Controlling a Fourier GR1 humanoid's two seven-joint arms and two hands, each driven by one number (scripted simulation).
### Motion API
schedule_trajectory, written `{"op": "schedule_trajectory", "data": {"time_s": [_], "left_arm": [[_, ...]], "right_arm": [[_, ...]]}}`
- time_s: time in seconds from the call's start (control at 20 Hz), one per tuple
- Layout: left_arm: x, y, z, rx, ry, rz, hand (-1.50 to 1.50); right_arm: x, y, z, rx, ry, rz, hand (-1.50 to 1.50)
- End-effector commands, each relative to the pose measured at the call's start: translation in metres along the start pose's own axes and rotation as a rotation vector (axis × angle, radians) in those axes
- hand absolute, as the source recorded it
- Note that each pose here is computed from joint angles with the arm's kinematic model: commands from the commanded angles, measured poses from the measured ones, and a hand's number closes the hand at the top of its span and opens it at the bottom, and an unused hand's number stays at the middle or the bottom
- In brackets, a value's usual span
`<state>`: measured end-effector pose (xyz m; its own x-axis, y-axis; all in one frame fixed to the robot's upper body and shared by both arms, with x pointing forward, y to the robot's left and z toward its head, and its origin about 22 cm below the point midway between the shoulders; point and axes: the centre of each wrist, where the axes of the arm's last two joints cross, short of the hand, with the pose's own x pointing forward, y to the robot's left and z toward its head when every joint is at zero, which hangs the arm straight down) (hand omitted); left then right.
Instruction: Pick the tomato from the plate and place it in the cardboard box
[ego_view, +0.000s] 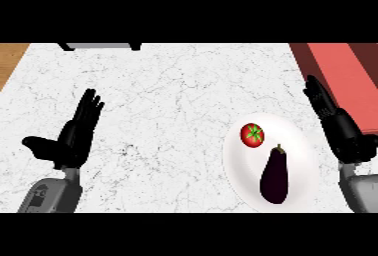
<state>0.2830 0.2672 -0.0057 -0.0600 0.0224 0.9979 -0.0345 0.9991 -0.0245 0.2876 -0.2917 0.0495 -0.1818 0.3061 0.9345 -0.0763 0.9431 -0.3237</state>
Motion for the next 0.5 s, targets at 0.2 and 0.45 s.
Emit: {"op": "schedule_trajectory", "data": {"time_s": [0.2,0.45], "left_arm": [[0.027,0.036,0.004,0.033,0.124,-0.061,0.00],[0.043,0.056,0.013,0.013,0.179,-0.036,0.00]], "right_arm": [[0.023,-0.028,-0.041,0.248,-0.050,-0.277,-1.50],[0.003,-0.034,-0.032,-0.151,-0.295,-0.222,-1.50]]}}
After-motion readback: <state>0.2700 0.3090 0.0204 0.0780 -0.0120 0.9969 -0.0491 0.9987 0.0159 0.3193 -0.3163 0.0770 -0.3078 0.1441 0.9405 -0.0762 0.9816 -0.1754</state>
